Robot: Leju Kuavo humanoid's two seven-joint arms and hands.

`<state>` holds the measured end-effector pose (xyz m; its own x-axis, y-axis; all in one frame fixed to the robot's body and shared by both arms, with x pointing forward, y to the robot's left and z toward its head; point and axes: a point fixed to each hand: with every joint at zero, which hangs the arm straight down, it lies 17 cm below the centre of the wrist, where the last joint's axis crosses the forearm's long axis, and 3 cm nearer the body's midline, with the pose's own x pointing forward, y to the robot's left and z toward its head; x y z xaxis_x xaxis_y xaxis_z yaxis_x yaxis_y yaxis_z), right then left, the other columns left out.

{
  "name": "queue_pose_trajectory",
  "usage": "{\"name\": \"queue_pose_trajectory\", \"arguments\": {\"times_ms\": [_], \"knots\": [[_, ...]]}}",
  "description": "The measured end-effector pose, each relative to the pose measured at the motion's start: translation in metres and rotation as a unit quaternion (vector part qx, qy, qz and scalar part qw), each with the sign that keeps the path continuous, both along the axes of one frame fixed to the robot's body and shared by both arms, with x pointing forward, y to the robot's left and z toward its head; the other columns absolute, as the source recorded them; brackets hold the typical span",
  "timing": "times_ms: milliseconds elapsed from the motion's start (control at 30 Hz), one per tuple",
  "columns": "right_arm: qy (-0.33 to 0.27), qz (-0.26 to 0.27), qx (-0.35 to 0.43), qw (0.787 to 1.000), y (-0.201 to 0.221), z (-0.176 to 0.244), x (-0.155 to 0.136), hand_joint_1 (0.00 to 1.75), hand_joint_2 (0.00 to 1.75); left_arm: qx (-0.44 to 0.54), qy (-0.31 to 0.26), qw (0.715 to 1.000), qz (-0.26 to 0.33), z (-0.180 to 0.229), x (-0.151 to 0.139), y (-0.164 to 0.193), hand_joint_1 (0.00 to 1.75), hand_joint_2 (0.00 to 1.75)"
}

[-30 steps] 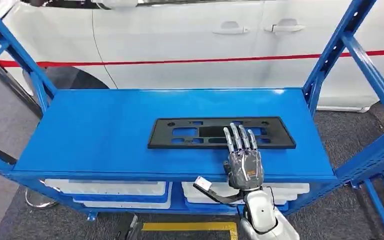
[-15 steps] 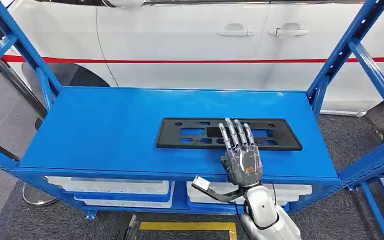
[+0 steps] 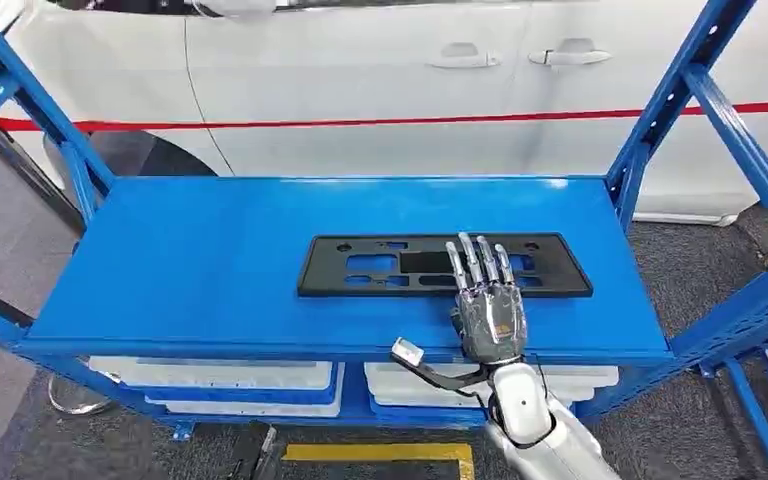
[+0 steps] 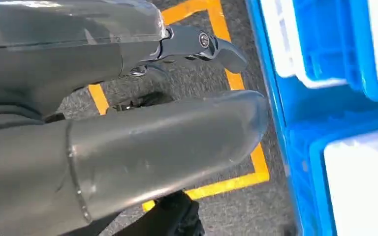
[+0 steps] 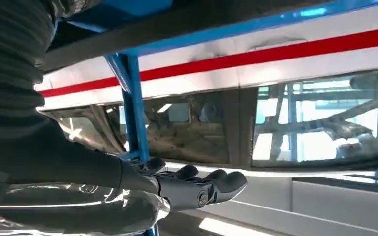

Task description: Take the parts from the cabinet and place them on the table.

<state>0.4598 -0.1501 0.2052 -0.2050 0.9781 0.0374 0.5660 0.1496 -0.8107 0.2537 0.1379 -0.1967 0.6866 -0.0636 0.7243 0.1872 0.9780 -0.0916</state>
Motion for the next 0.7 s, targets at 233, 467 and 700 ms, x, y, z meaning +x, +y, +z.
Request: {"name": "queue_pose_trajectory", "arguments": {"times_ms": [233,467,700], "knots": [[0.028,0.005,-0.020,0.999,0.005,-0.028,-0.003,0.00,1.75,-0.001,0.004,1.000,0.002,-0.002,-0.005,0.000,0.00,0.00],[0.042,0.000,-0.029,0.999,-0.002,-0.043,-0.005,0.00,1.75,-0.001,0.004,1.000,0.002,-0.002,-0.005,0.000,0.00,0.00],[0.052,-0.012,-0.037,0.998,-0.012,-0.052,-0.002,0.00,1.75,-0.002,0.005,1.000,0.000,-0.002,-0.007,-0.001,0.00,0.00]]}}
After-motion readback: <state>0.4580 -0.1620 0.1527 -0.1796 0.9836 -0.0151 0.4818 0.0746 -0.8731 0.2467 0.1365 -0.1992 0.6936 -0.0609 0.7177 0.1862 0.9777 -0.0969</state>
